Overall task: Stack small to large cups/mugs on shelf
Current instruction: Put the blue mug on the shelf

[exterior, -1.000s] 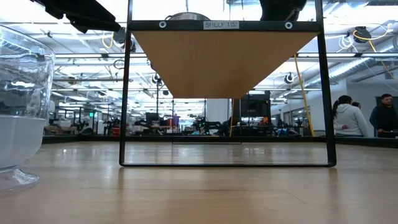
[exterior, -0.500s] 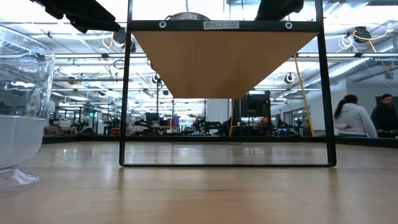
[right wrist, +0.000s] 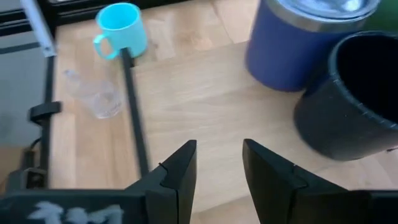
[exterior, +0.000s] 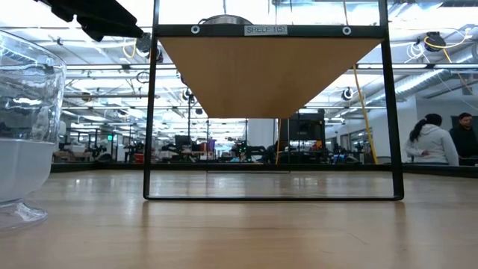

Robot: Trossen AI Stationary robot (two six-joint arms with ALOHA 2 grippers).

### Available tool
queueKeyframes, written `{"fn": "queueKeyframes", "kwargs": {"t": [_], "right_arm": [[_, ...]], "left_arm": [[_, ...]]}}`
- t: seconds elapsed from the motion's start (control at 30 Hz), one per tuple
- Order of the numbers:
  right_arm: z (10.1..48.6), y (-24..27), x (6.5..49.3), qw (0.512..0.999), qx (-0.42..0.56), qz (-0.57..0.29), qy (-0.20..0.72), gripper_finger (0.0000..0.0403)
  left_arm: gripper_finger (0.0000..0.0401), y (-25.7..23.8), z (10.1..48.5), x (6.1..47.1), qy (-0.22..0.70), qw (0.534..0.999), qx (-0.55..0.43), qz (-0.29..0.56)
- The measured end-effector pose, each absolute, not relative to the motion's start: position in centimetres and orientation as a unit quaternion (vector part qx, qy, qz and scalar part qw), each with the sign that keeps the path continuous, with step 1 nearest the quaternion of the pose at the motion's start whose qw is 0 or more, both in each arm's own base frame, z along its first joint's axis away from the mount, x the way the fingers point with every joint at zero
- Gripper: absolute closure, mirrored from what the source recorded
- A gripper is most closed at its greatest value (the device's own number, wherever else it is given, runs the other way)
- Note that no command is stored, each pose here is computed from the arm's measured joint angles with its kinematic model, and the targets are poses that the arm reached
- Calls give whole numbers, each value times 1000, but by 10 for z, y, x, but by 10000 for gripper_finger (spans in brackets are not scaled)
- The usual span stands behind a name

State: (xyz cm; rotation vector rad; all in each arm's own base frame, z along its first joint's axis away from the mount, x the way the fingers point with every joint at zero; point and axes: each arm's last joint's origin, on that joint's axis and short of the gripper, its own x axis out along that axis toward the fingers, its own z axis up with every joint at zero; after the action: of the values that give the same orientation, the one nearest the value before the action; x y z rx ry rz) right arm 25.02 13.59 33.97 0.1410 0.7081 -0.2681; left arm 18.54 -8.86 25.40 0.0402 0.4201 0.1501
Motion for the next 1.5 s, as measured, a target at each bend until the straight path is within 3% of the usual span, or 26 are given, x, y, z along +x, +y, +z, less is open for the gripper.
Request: {"fn": "queueKeyframes", "kwargs": {"t": [0.67,1.13,1.5], "right_arm": [[319,194,229,970,5,-108,219,283],[282,194,240,989,21,-128,74,283],[237,172,237,988,19,-148,40,283]], "left_arm": [[231,-117,253,173,204,979,-17,14],[231,-136,234,176,240,971,-14,0],[231,-150,261,155,335,941,-17,-37]]}}
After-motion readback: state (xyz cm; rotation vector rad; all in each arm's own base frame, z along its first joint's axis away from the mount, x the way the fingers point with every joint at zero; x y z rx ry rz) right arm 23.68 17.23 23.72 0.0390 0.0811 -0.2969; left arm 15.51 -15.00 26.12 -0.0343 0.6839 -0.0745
